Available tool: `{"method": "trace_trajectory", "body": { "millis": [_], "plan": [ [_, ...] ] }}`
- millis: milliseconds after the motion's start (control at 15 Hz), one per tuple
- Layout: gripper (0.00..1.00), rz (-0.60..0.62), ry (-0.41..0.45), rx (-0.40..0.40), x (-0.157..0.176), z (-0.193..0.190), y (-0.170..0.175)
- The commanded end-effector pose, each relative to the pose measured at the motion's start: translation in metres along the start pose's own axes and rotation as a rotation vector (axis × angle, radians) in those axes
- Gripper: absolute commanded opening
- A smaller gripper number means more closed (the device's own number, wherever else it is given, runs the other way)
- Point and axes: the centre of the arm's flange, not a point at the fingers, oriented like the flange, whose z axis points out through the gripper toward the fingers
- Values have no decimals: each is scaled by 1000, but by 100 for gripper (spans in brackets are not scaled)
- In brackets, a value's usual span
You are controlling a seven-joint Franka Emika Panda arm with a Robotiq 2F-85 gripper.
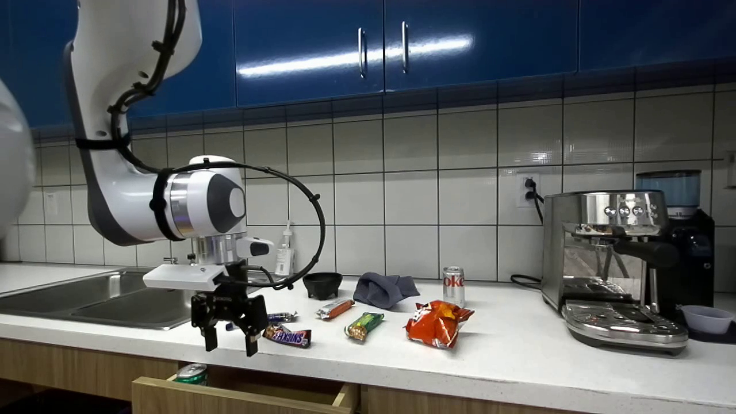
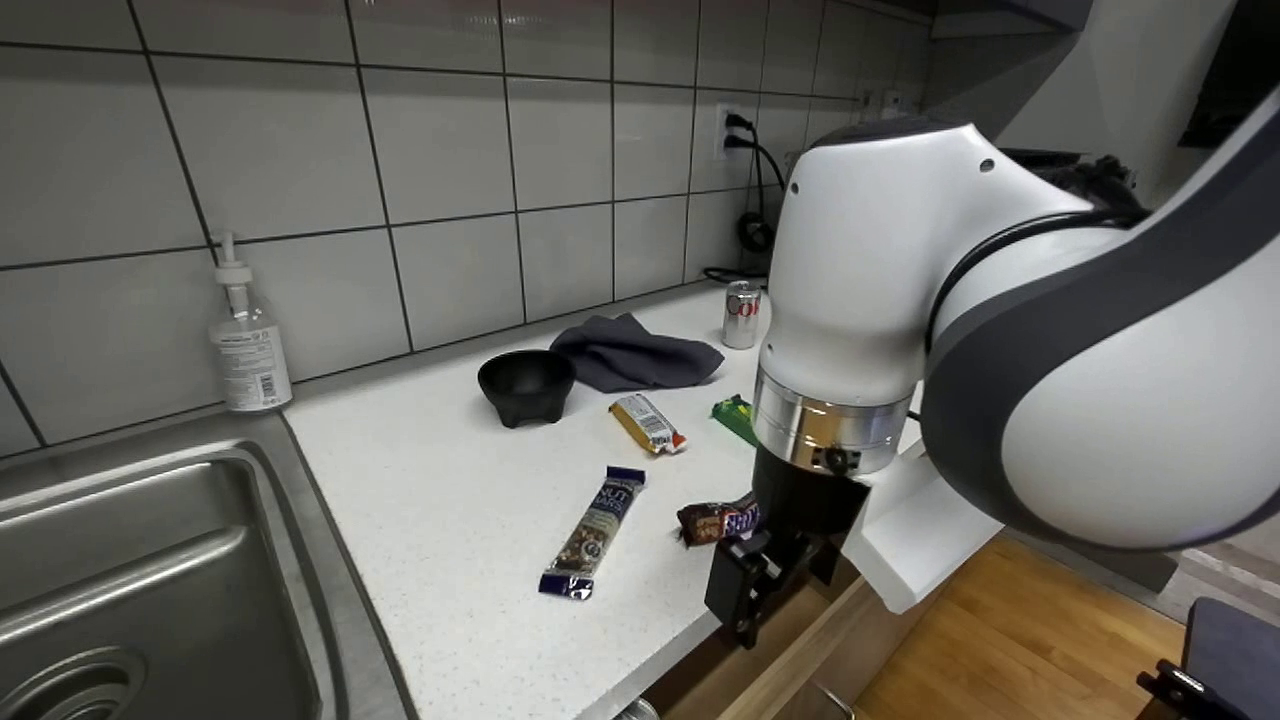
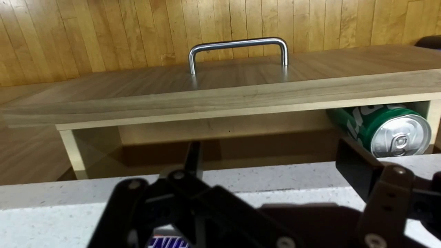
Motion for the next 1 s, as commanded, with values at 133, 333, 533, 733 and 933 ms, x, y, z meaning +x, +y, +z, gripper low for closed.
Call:
{"method": "trace_trajectory", "body": {
  "millis": [133,333,533,733,933],
  "plan": [
    [100,53,28,-14,7,17,-11],
    [100,87,33,-11,10,25,-13],
    [100,115,40,-1,12,33,-13],
    [100,116,41,12,13,44,-12],
    [100,112,37,23,15,52,-9]
  ]
}}
